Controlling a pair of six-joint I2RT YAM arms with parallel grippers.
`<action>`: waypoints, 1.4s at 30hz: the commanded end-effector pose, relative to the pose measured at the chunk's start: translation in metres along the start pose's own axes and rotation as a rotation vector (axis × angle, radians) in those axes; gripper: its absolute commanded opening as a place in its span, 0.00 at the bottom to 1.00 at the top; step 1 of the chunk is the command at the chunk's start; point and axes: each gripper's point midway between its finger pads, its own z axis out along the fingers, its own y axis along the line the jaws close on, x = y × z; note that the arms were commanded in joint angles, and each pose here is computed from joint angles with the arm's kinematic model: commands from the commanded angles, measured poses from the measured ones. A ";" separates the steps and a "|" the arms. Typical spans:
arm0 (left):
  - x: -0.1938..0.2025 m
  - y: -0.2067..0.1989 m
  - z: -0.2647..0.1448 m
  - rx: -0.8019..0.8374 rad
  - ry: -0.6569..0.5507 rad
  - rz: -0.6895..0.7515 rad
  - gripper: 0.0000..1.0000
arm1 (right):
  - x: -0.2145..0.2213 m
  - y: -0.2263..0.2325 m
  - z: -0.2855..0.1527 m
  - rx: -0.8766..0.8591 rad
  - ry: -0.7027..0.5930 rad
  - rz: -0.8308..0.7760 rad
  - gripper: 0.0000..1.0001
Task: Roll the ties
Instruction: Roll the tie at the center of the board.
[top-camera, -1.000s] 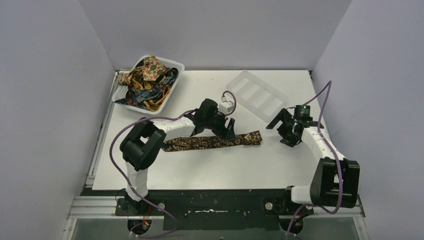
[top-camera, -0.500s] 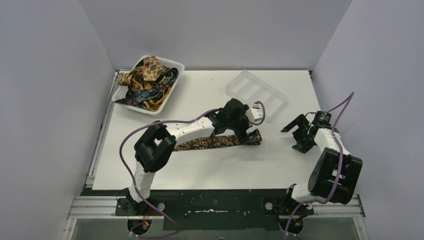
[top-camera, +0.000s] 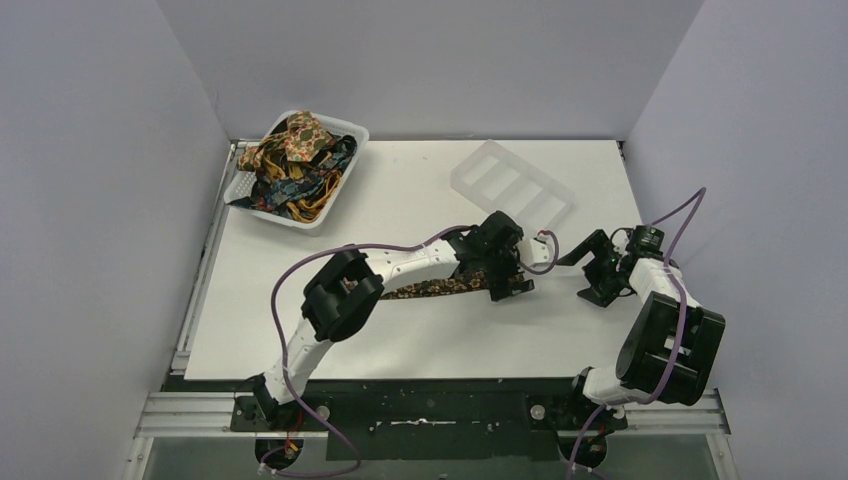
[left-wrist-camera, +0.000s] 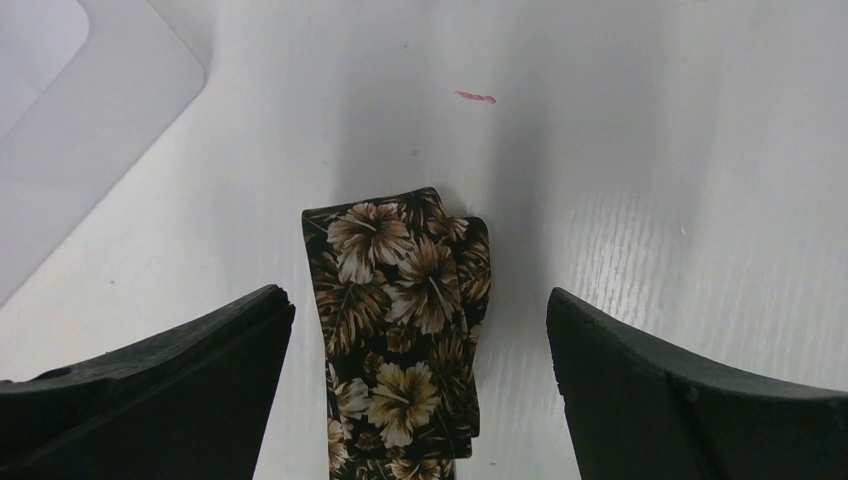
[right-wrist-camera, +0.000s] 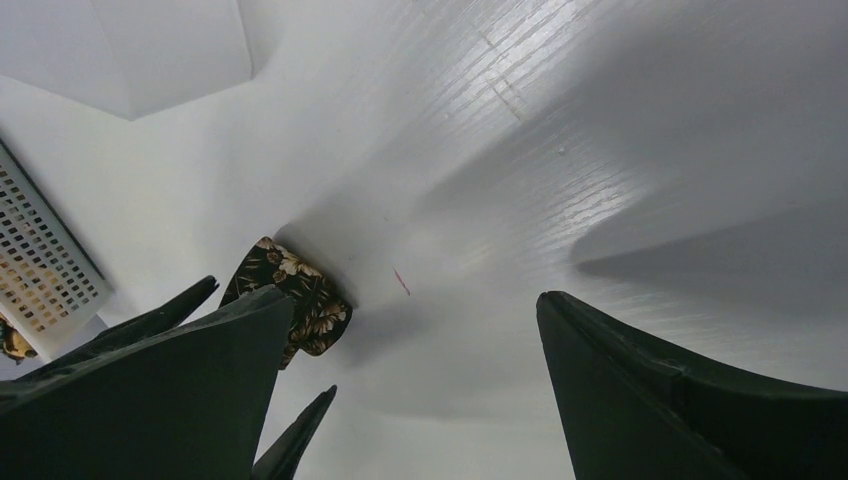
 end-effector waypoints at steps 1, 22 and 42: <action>-0.004 0.007 0.006 -0.011 0.036 0.050 0.97 | -0.006 0.011 -0.004 -0.058 -0.021 -0.033 1.00; 0.007 0.011 0.035 -0.017 0.076 0.058 0.67 | -0.006 0.005 -0.004 -0.040 -0.026 -0.028 1.00; -0.018 0.013 0.024 -0.005 -0.043 0.038 0.38 | 0.003 0.013 -0.003 -0.108 0.008 -0.057 1.00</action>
